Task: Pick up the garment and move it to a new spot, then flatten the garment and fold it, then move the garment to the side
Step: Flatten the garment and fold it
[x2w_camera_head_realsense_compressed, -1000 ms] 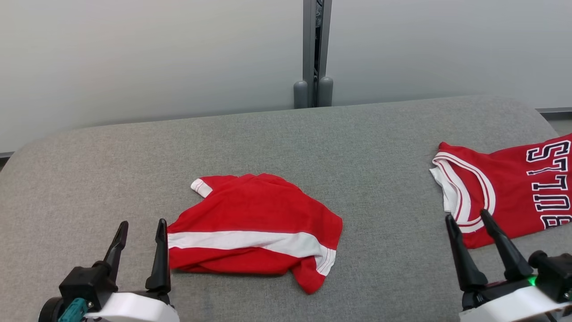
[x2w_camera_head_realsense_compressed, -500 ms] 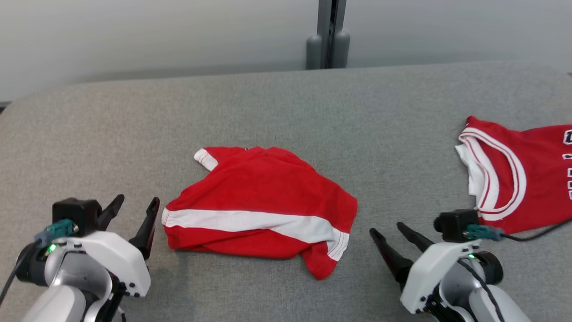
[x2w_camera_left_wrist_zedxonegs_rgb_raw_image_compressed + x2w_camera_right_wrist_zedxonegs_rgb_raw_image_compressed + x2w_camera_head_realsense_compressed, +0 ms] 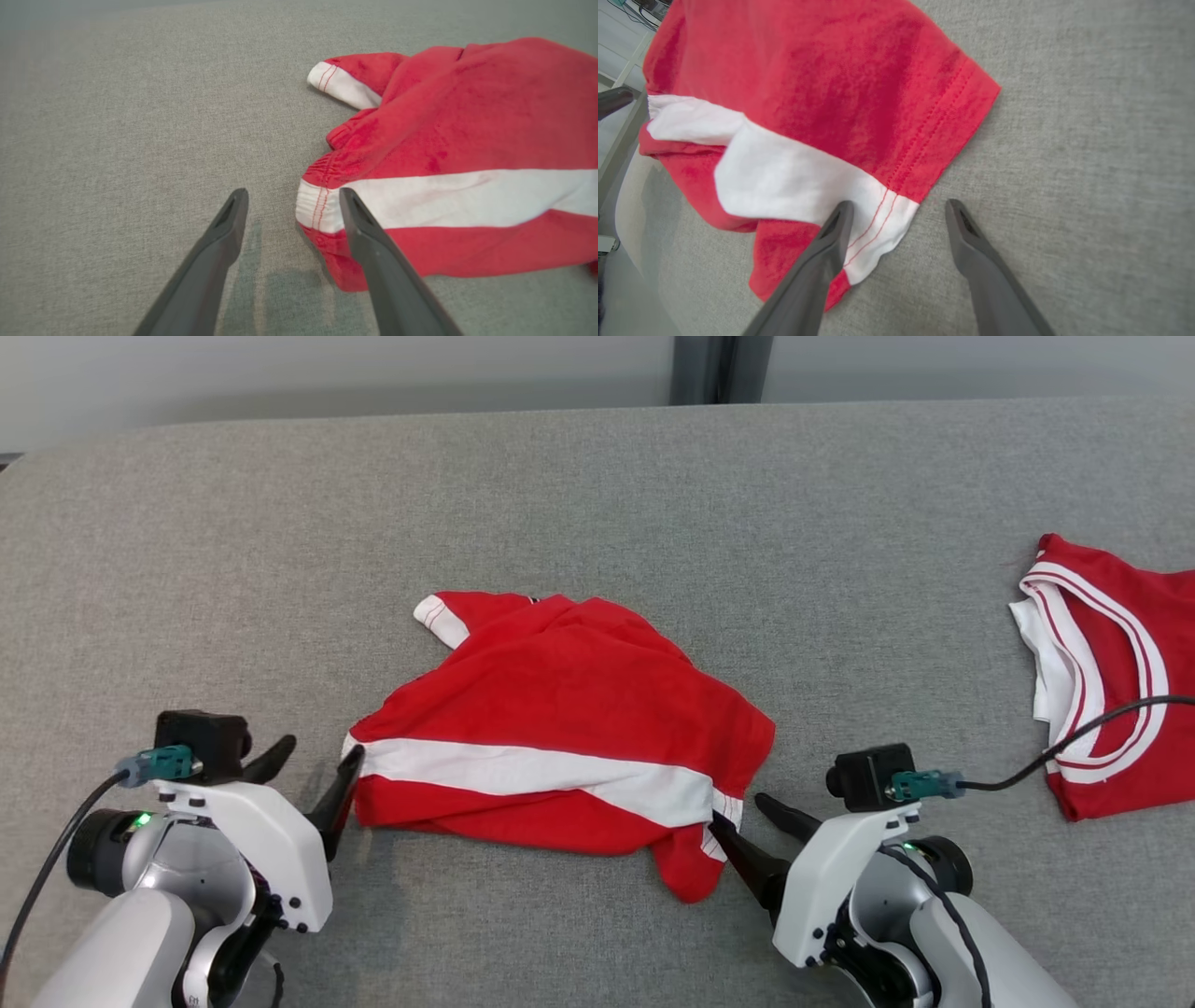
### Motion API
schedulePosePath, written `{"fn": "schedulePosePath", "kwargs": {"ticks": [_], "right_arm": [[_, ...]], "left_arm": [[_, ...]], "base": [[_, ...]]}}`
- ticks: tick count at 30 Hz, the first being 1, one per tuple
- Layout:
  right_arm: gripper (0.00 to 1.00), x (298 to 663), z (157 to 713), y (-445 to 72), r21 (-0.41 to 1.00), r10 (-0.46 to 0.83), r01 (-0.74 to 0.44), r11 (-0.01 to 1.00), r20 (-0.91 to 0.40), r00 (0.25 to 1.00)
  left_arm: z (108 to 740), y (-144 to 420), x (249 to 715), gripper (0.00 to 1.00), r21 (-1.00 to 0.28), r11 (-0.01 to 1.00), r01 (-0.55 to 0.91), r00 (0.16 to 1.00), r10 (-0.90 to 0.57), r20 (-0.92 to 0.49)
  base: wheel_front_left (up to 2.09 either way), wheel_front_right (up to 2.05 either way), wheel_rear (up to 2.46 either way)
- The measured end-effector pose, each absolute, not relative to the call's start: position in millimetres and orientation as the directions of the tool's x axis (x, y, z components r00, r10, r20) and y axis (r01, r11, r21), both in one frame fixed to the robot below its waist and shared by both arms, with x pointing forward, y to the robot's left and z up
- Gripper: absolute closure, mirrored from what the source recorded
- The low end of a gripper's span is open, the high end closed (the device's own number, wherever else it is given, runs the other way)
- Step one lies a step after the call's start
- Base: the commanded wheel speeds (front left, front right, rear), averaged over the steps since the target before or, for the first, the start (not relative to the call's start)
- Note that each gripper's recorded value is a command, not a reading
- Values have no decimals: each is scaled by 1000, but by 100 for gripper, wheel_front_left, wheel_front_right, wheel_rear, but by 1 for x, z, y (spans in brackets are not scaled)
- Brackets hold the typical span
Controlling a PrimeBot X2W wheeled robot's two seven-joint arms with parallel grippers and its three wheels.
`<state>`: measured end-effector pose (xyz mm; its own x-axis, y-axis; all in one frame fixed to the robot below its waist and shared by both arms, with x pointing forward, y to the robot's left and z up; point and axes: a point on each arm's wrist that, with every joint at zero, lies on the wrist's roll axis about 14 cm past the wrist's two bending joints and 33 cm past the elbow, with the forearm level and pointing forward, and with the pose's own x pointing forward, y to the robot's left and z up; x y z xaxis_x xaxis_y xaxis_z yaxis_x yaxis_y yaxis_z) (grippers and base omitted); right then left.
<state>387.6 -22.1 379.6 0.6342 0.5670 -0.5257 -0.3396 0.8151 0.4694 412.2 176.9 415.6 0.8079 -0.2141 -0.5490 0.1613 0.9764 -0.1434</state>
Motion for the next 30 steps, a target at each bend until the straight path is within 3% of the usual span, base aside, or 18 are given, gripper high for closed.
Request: {"fn": "schedulePosePath", "kwargs": {"ticks": [8,11,12,14,15,16,17,18,26,30], "right_arm": [[1,389,374,-6,486,601,-367,793,-525,603],[35,392,372,-2,490,611,-377,786,-522,595],[54,393,372,-1,490,613,-381,784,-521,594],[84,394,372,1,489,617,-387,781,-517,593],[100,394,373,1,490,619,-389,780,-514,594],[100,394,373,2,493,621,-390,778,-511,594],[100,393,374,4,494,625,-393,775,-508,593],[100,393,374,4,496,626,-394,774,-504,595],[100,392,389,-4,503,614,-384,774,-451,647],[100,398,407,-22,481,583,-380,790,-396,709]], "left_arm": [[402,170,412,0,-192,967,166,758,-250,-602],[389,168,412,0,-215,961,176,715,-275,-643],[384,167,412,0,-222,958,181,699,-284,-657],[377,166,411,0,-223,955,196,671,-297,-679],[376,166,412,14,-225,954,200,666,-301,-683],[376,165,414,51,-226,953,201,670,-302,-679],[376,165,415,51,-226,952,205,672,-305,-675],[376,165,416,99,-230,951,206,673,-308,-673],[385,161,412,100,-258,943,208,696,-328,-639],[401,158,409,100,-267,938,220,730,-339,-593]], "base": [[0,0,0],[0,0,0],[0,0,0],[0,0,0],[0,0,0],[0,0,0],[0,0,0],[0,0,0],[0,0,0],[0,0,0]]}}
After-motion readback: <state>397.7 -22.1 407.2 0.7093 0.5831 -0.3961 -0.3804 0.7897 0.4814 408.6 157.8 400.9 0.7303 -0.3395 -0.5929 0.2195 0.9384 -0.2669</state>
